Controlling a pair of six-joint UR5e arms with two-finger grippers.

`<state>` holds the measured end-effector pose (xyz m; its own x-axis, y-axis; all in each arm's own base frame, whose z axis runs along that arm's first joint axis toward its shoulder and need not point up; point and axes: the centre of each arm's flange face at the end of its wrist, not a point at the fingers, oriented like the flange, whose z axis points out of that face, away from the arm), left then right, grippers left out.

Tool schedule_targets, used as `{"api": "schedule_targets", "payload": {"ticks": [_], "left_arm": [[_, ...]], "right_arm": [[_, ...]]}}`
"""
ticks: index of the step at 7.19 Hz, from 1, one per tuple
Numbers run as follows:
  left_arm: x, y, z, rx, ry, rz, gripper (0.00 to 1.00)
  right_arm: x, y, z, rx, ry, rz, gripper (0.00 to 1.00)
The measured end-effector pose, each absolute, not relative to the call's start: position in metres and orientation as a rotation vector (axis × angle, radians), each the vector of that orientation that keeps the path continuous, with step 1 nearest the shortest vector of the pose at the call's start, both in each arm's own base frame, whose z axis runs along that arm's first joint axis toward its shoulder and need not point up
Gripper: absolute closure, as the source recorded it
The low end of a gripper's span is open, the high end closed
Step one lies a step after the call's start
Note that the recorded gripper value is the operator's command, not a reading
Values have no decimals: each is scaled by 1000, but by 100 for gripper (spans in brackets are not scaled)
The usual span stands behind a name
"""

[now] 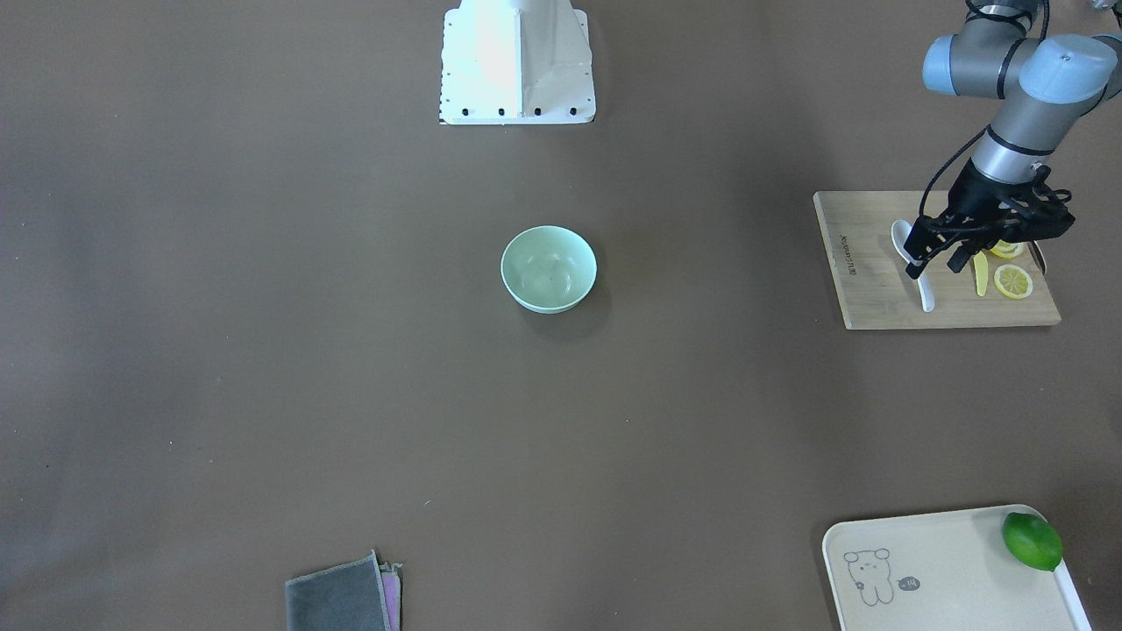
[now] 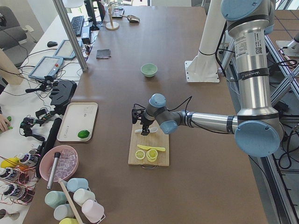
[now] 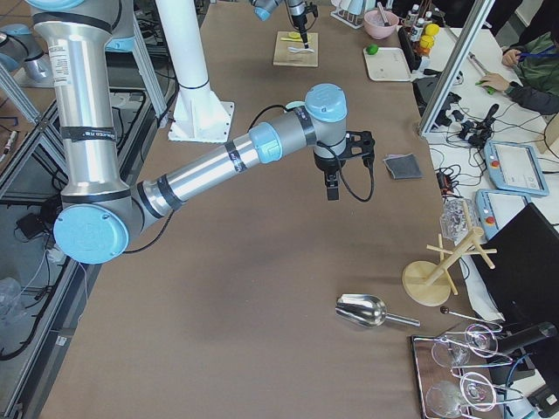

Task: Place spoon in bowl
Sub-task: 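Lower the left gripper onto the white spoon handle and close it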

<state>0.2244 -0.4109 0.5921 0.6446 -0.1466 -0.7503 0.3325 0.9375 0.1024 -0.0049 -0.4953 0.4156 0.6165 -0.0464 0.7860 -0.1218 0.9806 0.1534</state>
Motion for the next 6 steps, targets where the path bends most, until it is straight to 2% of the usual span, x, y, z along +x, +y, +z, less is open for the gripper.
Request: {"api": "schedule_targets", "payload": {"ticks": [1, 2, 3, 4, 5, 6], "left_arm": [[231, -413, 595, 238, 824, -269, 44], [234, -413, 596, 236, 823, -266, 55], [235, -414, 597, 234, 821, -264, 68], [236, -414, 599, 232, 819, -264, 88], [236, -414, 599, 232, 819, -263, 100], [236, -414, 599, 232, 819, -262, 100]], "right_arm": [[-3, -495, 418, 200, -905, 43, 0], [-2, -495, 418, 202, -902, 43, 0], [-2, -495, 419, 202, -900, 44, 0], [-2, -495, 419, 202, -900, 44, 0], [-2, -495, 419, 202, -901, 44, 0], [-2, -495, 419, 202, -901, 44, 0]]}}
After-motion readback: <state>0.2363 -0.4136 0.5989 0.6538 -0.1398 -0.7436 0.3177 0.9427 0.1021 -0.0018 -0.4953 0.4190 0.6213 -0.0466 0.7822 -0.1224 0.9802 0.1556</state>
